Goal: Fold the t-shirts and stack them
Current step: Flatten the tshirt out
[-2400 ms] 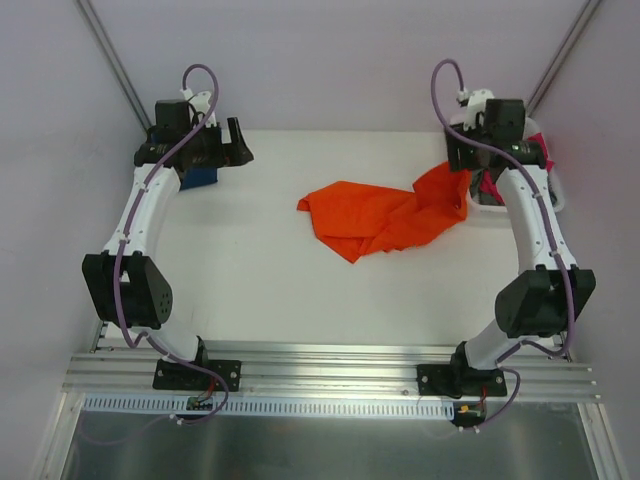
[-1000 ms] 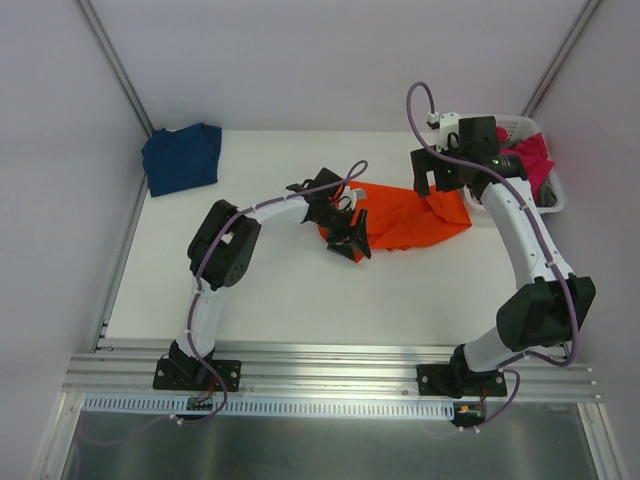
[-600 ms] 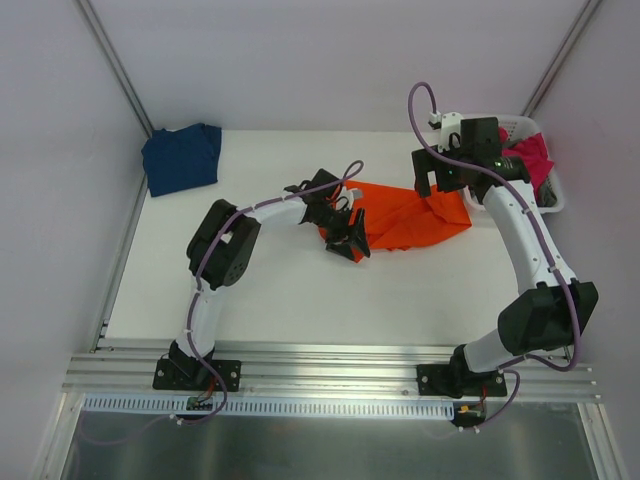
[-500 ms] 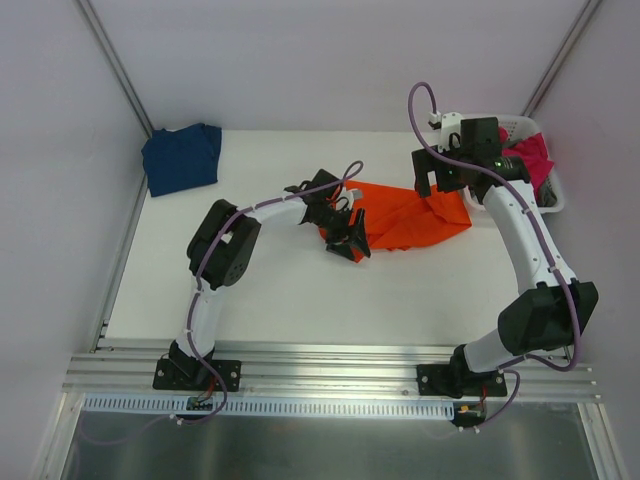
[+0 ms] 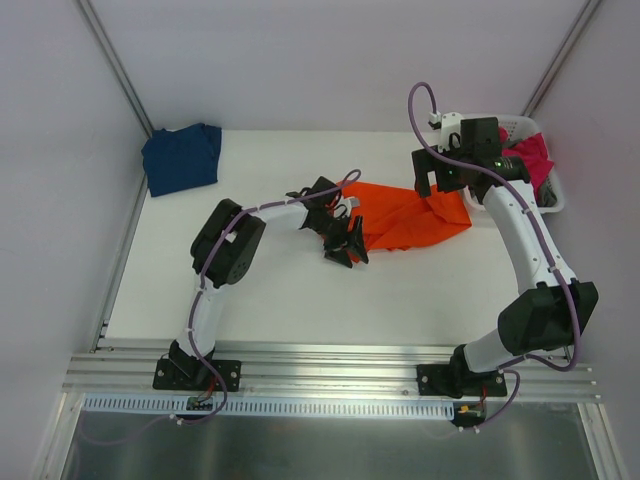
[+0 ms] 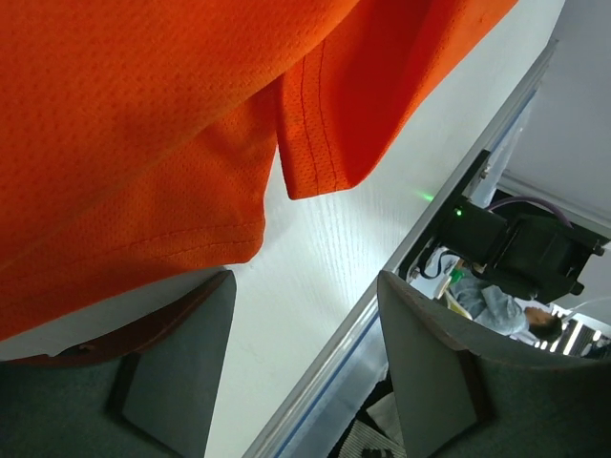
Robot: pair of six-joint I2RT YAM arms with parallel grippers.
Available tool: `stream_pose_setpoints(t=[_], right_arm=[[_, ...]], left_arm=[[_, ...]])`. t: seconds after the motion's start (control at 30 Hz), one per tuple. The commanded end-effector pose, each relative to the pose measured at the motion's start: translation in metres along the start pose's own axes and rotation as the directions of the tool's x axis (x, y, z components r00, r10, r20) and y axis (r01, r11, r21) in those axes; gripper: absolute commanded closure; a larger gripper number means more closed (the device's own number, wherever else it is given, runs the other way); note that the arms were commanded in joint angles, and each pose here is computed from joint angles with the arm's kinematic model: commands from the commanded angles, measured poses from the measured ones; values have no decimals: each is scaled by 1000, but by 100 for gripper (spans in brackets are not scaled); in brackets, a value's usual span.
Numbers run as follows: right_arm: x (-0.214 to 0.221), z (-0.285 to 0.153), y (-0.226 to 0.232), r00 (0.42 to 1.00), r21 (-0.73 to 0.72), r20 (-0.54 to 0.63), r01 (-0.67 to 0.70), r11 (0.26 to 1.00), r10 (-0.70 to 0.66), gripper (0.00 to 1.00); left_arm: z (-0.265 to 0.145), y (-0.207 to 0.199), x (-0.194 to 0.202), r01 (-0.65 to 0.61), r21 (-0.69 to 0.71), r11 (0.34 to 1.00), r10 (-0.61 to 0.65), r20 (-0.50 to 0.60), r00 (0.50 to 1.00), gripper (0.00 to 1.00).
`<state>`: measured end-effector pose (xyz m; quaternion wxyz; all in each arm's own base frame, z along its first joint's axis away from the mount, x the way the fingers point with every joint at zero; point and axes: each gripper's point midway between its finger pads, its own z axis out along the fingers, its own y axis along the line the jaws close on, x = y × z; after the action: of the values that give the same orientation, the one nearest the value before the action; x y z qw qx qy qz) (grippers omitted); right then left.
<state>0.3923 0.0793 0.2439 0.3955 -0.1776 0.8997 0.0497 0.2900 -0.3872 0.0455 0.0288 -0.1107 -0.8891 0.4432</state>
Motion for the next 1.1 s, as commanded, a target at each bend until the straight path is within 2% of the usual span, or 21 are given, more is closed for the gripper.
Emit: stream_pose_setpoints(t=[0.0,0.37,0.43,0.47,0.5,0.57,0.7,0.93,0.97,1.07], right_arm=[[-20,-11,-1,997,14,72,8,1000,-9,3],[-19,-10,-2,998,20,70,7,1000,-8,3],[-18,-10,-2,998,21,67,4,1000,-6,3],[-16,-9,-1,998,19,62,5,1000,-6,3],[-15,-8,-1,998,18,59,5,1000,-6,3],[-16,-8,-2,998,20,61,5,1000,-6,3],[-17,-8,-2,998,22,67,1,1000,-3,3],[-25,-10,-3,996,29,84,4,1000,-7,3],[-26,-10,-4,996,32,85,5,999,-7,3],[-28,-11,-5,996,36,90,3,999,-7,3]], left_arm=[[-4,-11,0,-1,33,999,1,1,1000,38],[11,-2,-13,27,38,999,-27,5,1000,43],[12,-3,-16,23,44,999,-24,8,1000,47],[13,-3,-17,25,46,999,-25,8,1000,50],[13,-3,-18,23,47,999,-24,11,1000,60],[14,-3,-18,23,54,998,-24,11,1000,65],[12,-3,-15,33,49,998,-34,12,999,85],[3,-8,-19,20,46,999,-22,38,999,90],[2,-8,-21,19,46,999,-21,43,999,98],[-6,-9,-23,7,45,999,-10,63,998,100]])
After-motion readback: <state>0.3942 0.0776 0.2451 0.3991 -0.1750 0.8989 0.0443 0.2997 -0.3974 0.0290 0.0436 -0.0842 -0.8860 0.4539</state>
